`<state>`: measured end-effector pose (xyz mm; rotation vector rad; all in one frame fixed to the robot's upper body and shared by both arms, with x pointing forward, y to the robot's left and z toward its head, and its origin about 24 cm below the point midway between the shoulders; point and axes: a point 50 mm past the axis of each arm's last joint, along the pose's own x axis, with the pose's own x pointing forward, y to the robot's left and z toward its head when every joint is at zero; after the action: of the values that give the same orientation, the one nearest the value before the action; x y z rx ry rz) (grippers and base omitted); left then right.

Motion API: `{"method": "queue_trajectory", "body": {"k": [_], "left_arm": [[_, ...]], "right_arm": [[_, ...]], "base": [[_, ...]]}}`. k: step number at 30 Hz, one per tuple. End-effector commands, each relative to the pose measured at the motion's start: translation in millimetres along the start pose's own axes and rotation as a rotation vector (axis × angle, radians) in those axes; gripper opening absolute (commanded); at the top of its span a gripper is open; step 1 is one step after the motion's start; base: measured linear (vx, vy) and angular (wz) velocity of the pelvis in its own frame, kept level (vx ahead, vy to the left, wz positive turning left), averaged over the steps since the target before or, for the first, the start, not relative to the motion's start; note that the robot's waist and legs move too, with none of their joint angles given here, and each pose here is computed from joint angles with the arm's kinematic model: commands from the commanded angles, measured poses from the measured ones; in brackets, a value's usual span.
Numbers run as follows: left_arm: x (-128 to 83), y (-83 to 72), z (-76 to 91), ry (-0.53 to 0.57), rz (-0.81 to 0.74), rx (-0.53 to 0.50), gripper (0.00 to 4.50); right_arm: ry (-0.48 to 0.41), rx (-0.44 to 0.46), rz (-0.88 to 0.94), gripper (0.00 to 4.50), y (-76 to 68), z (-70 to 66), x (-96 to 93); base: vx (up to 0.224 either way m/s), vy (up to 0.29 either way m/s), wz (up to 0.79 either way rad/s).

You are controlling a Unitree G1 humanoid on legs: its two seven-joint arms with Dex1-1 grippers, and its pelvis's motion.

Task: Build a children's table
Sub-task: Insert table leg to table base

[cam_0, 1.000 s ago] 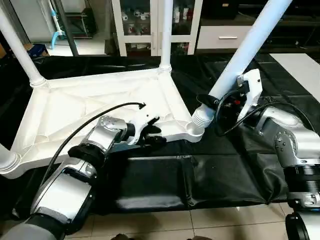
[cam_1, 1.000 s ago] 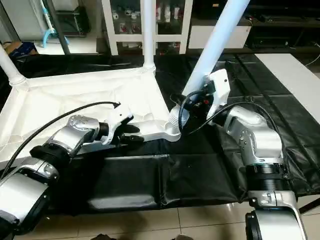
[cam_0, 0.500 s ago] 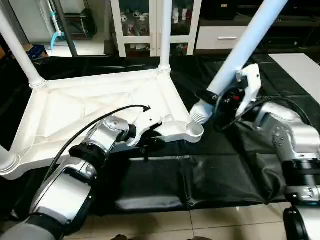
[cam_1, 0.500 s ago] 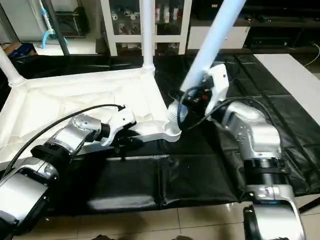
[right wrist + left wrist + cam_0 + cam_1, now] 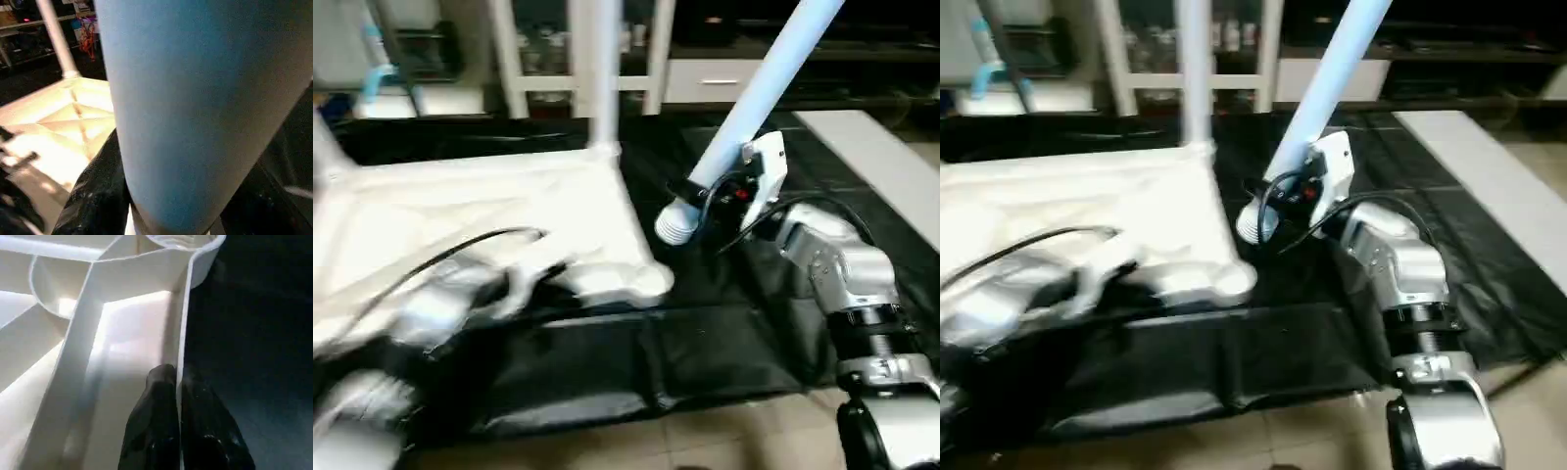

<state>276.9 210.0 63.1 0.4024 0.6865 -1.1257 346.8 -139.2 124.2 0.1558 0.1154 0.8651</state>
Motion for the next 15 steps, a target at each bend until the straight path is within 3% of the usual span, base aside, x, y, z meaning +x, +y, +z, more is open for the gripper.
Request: {"method": "queue_trajectory", "body": {"k": [1,6,9,15], "left_arm": [[1,-14.9,-23.7,0.140,-0.010,-0.103,0.00],[4,-16.8,-9.7,0.179,0.044,-0.066,0.00],[10,-24.0,-1.8,0.197,0.042,-0.042,0.00],[26,-30.5,16.1,0.075,0.014,0.005,0.00]], "right_arm": [[0.003,-0.041,0.055,1.84,9.0,-1.3,3.4],[-0.022,-0.057,0.070,1.84,11.6,-3.1,3.7],[-0.089,-0.047,0.038,1.84,11.7,0.2,3.7],[-0.152,0.002,0.104,1.84,26.0,-5.0,3.7]], "base": [[0.000,0.000,0.00],[0.000,0.000,0.00],[0.000,0.000,0.00],[0.000,0.000,0.00]]}}
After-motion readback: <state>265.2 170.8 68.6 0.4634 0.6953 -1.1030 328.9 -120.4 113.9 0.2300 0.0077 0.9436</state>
